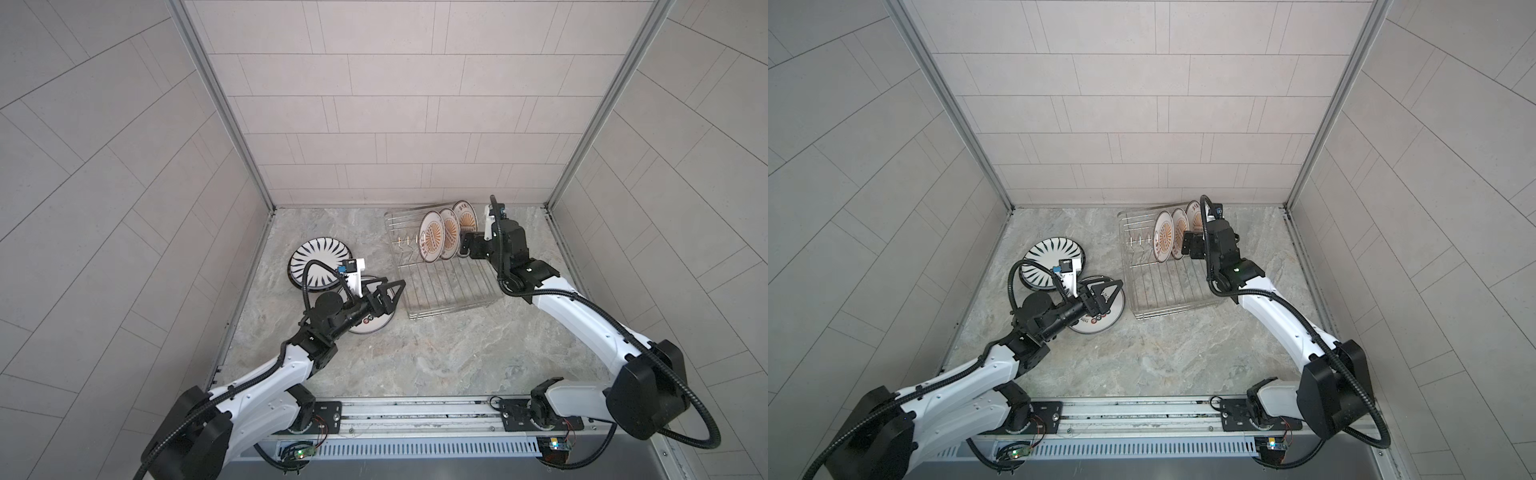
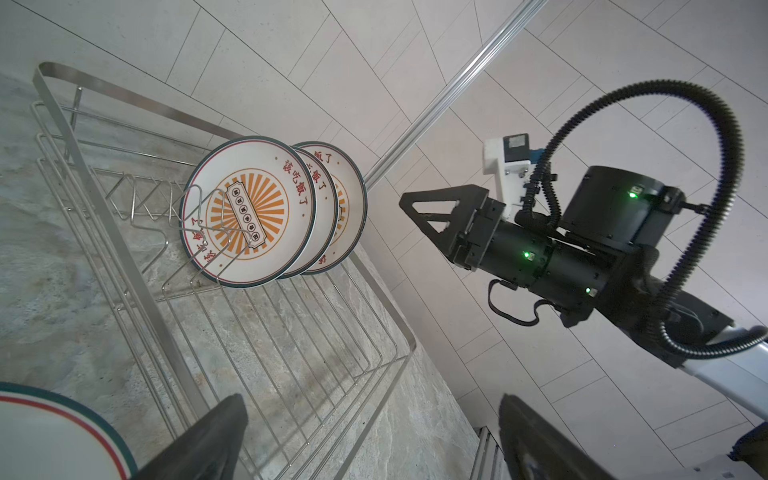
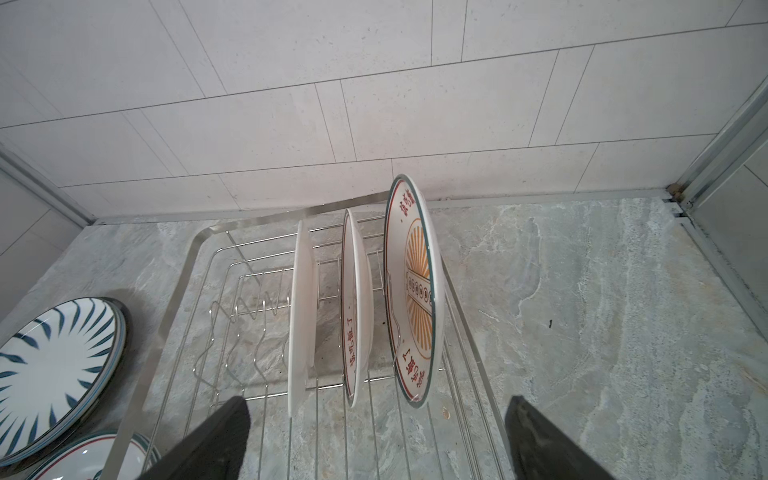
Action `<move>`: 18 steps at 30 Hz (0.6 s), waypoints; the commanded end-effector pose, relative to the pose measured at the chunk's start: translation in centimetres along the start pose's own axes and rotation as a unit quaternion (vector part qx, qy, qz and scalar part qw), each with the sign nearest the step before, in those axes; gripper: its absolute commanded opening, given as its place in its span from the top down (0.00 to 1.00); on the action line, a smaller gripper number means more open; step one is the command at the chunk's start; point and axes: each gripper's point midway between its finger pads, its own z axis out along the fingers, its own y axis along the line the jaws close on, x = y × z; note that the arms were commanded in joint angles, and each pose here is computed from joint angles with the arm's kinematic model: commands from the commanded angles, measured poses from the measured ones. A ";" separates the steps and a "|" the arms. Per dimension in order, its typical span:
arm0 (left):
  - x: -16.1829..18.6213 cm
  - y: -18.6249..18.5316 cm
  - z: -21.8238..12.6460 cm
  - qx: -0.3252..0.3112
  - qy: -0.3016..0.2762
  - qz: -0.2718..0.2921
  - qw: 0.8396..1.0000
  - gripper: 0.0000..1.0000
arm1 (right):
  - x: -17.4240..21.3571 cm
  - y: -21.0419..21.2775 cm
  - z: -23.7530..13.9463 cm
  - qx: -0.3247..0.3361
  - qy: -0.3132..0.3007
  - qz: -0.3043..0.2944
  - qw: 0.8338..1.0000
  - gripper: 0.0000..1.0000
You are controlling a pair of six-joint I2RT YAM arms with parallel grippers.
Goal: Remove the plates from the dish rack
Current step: 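Reach the right gripper to the nearest sunburst plate in the rack while the left rises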
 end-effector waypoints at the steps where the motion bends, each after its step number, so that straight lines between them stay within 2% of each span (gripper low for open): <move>1: -2.2 -2.9 0.2 0.047 -0.031 0.043 0.997 0.00 | -0.2 -0.9 1.4 0.020 0.017 -0.009 1.000 0.05; 4: -2.2 -3.2 0.0 0.047 -0.031 0.052 0.997 0.00 | -0.1 -1.9 2.9 0.057 0.029 -0.021 0.998 0.11; 8: -1.9 -2.7 -0.3 0.037 -0.033 0.051 0.997 0.00 | -0.3 -3.1 4.4 0.107 0.041 -0.049 0.992 0.32; 13: -1.4 -3.1 -0.5 0.049 -0.027 0.048 0.997 0.00 | 0.0 -3.7 6.0 0.139 0.063 -0.072 0.986 0.54; 18: -1.5 -3.1 -0.8 0.046 -0.033 0.048 0.997 0.00 | 0.2 -4.3 7.4 0.166 0.074 -0.085 0.980 0.65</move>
